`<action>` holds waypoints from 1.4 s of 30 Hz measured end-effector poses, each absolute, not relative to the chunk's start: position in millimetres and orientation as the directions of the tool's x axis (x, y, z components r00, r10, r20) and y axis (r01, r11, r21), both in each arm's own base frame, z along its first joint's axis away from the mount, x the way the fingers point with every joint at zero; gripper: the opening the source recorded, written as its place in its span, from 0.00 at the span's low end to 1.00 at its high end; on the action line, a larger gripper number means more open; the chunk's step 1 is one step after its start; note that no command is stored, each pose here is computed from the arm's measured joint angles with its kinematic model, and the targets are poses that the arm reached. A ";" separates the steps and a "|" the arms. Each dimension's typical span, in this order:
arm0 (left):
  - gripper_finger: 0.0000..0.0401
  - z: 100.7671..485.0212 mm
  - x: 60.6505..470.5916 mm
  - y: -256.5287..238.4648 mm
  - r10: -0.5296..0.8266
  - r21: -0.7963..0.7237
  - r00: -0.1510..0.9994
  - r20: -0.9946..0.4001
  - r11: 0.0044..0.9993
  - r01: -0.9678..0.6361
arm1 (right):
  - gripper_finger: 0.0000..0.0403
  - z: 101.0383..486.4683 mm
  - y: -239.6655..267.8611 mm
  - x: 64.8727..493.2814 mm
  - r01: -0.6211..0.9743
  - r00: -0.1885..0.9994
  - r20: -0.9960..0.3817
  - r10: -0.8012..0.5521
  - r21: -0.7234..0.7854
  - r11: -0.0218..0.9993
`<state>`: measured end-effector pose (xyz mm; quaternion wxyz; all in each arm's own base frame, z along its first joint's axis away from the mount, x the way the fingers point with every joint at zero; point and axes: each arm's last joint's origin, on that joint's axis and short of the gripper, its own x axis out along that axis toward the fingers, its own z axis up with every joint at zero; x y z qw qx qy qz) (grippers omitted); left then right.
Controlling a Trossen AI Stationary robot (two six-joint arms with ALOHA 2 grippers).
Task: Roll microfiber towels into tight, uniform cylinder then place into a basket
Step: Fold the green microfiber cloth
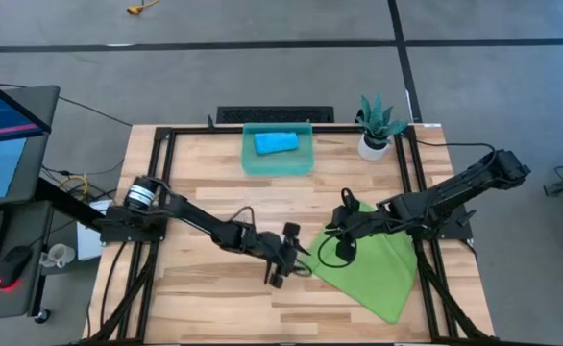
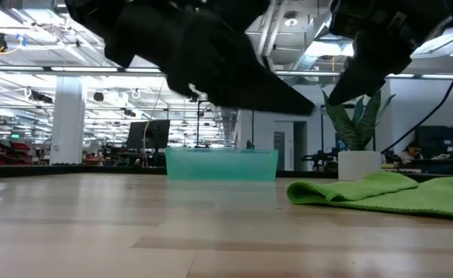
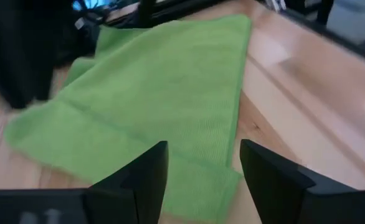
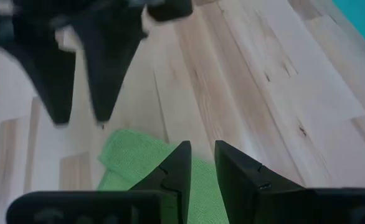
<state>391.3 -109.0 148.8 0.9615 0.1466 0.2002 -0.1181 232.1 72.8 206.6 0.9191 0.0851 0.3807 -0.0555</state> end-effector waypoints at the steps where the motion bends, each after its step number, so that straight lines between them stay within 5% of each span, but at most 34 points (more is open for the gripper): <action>1: 0.47 146.4 395.3 -113.5 -0.154 0.268 0.891 -0.428 0.920 0.288 | 0.24 206.7 72.9 232.2 0.167 0.705 -0.708 -0.037 0.115 0.979; 10: 0.41 130.0 412.6 -131.3 -0.079 0.324 0.808 -0.584 0.890 0.322 | 0.24 208.0 74.3 233.1 0.160 0.718 -0.695 -0.030 0.124 0.979; 19: 0.37 125.7 408.5 -146.9 -0.120 0.335 0.796 -0.593 0.862 0.380 | 0.24 208.4 76.0 233.2 0.193 0.722 -0.691 -0.020 0.174 0.966; 42: 0.37 110.8 406.6 -145.5 0.018 0.424 0.785 -0.619 0.849 0.315 | 0.24 209.5 81.1 232.6 0.144 0.732 -0.681 0.002 0.157 0.977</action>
